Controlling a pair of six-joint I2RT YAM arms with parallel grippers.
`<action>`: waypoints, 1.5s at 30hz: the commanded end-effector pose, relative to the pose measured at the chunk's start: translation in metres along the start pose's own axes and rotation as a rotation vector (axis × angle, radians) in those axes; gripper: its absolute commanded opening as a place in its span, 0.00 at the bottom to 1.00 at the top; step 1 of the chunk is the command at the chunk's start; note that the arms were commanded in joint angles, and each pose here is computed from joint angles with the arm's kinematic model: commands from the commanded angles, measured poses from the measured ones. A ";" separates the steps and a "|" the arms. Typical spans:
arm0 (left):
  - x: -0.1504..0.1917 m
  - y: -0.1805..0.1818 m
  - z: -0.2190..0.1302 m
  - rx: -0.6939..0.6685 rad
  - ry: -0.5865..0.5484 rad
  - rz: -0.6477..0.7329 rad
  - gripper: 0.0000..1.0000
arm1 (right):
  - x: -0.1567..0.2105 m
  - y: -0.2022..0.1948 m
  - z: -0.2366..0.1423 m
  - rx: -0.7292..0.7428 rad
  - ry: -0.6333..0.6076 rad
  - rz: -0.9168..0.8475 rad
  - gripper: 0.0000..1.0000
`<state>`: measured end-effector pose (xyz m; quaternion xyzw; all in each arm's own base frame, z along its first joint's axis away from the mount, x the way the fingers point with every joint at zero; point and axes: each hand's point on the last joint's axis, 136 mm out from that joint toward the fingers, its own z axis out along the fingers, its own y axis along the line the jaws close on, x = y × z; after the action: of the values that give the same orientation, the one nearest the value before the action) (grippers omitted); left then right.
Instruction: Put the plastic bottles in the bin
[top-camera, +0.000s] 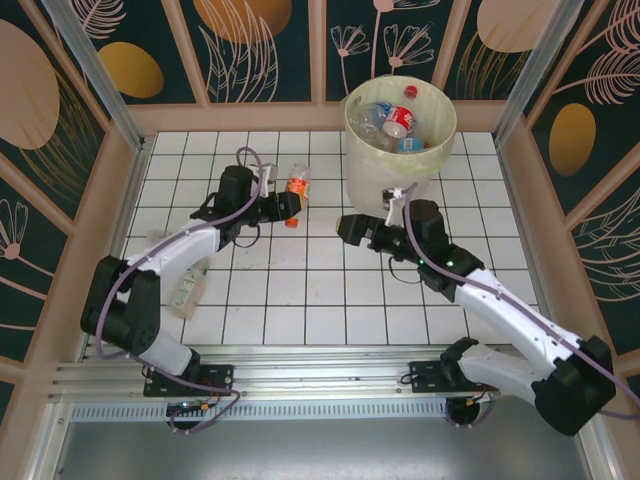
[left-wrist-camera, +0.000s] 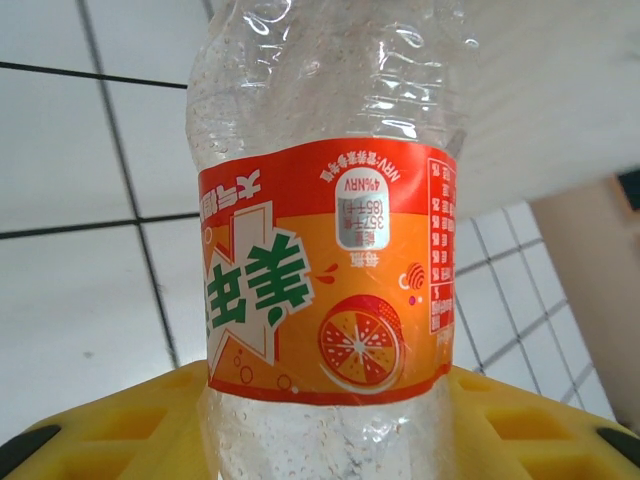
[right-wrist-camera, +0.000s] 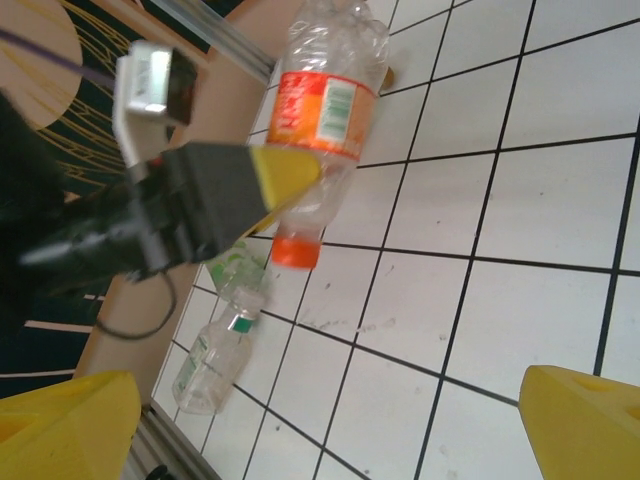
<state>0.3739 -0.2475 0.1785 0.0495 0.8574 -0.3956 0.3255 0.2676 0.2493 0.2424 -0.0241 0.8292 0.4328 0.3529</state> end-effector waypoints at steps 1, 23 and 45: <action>0.007 -0.042 -0.018 0.157 -0.023 0.043 0.50 | -0.035 0.035 0.005 -0.084 -0.089 -0.001 0.97; 0.045 -0.108 -0.052 0.383 -0.025 0.146 0.51 | -0.036 0.071 0.072 -0.171 0.014 0.002 0.82; 0.042 -0.116 -0.056 0.386 -0.039 0.168 0.80 | -0.041 0.071 0.062 -0.148 -0.011 -0.023 0.48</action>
<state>0.2762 -0.2930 0.2354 0.1572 0.7702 -0.5173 0.3384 0.3092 0.3282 0.2609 -0.0431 0.8151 0.4773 0.3256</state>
